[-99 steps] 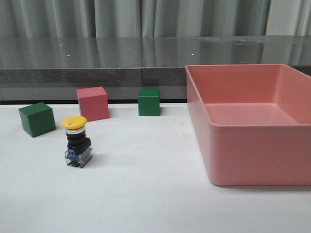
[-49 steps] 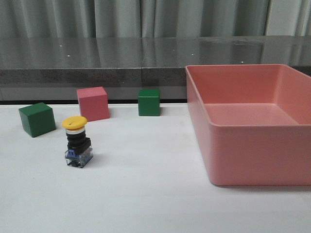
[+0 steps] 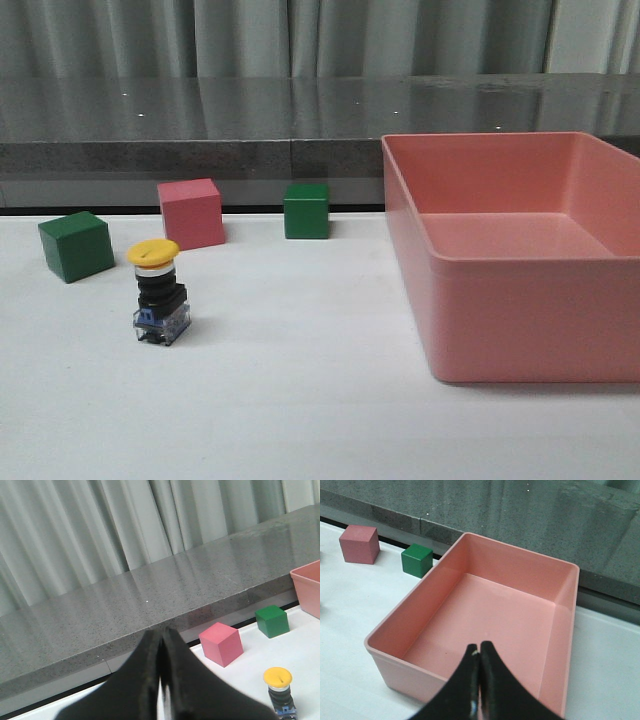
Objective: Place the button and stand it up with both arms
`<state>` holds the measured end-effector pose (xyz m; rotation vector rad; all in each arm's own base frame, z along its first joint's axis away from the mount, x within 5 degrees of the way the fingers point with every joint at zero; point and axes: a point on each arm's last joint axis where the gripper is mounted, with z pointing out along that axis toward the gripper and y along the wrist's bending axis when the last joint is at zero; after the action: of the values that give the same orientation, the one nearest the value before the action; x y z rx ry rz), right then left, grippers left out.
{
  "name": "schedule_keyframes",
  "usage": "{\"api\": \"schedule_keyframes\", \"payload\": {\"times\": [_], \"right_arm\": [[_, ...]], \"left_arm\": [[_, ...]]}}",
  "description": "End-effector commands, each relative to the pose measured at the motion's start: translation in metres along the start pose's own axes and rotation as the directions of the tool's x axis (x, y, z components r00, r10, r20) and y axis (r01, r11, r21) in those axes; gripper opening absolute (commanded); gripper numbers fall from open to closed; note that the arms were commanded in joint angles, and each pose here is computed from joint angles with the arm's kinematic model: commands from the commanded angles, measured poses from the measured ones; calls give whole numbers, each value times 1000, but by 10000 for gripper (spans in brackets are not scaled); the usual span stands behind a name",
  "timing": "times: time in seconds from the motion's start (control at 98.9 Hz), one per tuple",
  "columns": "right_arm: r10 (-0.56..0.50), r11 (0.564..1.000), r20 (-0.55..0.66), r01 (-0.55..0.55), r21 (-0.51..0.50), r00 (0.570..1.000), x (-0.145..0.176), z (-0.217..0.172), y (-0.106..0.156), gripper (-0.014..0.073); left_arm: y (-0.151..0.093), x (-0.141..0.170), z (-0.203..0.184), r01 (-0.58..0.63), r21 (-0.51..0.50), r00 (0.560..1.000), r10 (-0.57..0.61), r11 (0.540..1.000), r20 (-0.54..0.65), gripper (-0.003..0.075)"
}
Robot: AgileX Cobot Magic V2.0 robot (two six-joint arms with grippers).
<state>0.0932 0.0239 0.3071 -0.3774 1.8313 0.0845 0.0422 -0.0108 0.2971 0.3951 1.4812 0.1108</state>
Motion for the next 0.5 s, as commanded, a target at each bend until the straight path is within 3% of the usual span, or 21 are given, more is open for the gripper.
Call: {"api": "schedule_keyframes", "payload": {"times": [0.0,0.485], "right_arm": [[4,999,80,-7,38,997,-13,-3,-4,-60],[4,999,80,-7,38,997,-13,-3,-4,-60]], "left_arm": [[5,-13,-1,26,-31,996,-23,999,84,-20],[-10,48,7,168,-69,984,-164,983,62,-20]]}}
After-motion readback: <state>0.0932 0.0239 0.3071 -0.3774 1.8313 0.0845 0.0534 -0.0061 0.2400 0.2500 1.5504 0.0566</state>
